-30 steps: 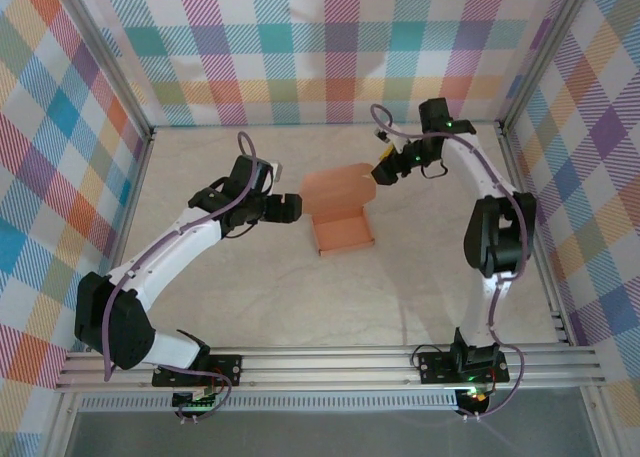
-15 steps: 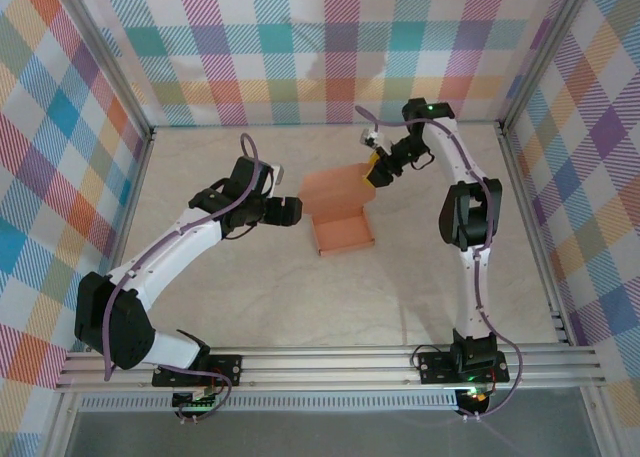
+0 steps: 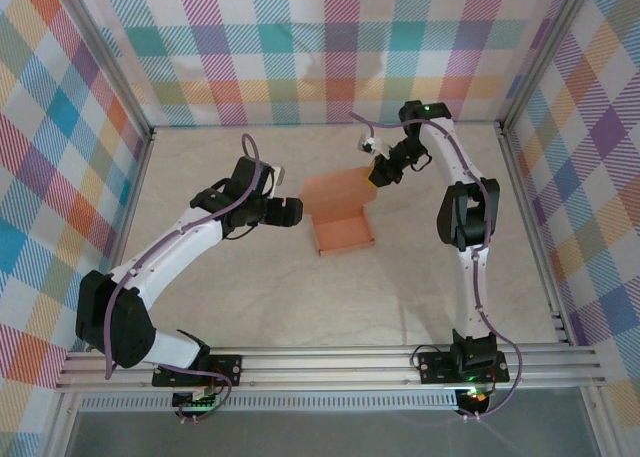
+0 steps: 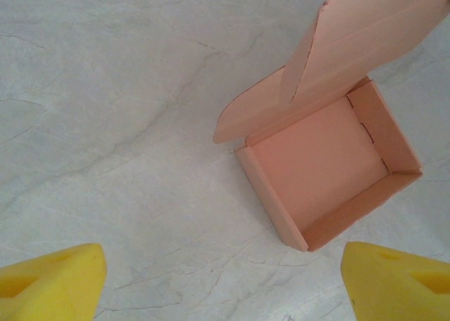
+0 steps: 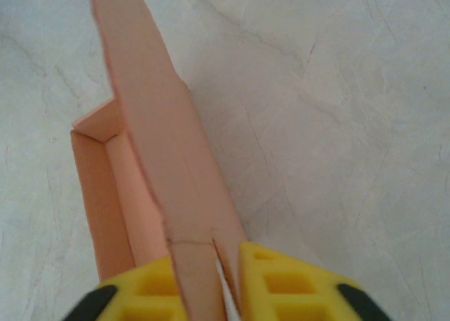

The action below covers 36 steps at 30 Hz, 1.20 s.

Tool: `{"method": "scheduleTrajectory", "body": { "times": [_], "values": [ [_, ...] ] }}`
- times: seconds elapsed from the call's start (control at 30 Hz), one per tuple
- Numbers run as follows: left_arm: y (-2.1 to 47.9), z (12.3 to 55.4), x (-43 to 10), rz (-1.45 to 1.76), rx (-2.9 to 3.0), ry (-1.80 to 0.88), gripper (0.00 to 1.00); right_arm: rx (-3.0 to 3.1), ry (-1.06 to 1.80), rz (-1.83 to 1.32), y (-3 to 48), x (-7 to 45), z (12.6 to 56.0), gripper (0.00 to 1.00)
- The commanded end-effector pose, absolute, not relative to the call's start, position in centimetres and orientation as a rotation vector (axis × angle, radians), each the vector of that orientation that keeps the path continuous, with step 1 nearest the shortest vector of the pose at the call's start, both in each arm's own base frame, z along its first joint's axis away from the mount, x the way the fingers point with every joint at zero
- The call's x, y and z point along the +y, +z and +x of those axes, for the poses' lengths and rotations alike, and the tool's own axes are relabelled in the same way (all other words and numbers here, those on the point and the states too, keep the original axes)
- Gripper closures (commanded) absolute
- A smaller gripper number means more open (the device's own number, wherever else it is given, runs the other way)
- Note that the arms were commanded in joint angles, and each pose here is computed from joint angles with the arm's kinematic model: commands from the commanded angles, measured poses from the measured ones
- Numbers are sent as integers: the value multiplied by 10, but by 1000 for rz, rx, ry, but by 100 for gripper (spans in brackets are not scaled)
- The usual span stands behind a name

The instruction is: Fold the paper box

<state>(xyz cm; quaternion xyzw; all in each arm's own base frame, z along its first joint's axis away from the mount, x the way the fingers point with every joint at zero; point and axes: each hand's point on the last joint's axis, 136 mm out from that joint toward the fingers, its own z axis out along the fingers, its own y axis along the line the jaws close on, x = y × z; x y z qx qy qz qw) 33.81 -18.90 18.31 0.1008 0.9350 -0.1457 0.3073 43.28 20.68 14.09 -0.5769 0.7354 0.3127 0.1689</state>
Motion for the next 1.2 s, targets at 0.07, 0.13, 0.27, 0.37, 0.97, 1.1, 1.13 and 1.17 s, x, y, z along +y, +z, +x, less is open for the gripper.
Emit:
{"method": "scheduleTrajectory", "body": {
  "times": [0.07,0.13,0.27,0.37,0.97,1.1,1.13,1.17],
  "values": [
    [177,338,-189,247,2479,-401,13,2072,906,-1662,142,208,431,98],
    [178,339,-190,246,2472,-405,13,2063,903,-1665,145,208,430,100],
    [181,344,-192,268,2440,-408,12,2043,891,-1676,151,209,428,100],
    [186,353,-194,338,2398,-375,10,2017,872,-1690,154,211,424,100],
    [210,394,-215,1207,2280,-286,13,1970,886,-1685,157,215,398,100],
    [201,401,-224,1308,2298,-391,13,1979,895,-1670,156,216,398,100],
    [197,401,-226,1332,2305,-422,14,1979,895,-1665,157,216,399,100],
    [195,400,-228,1349,2311,-442,14,1977,894,-1662,158,217,399,100]
  ]
}}
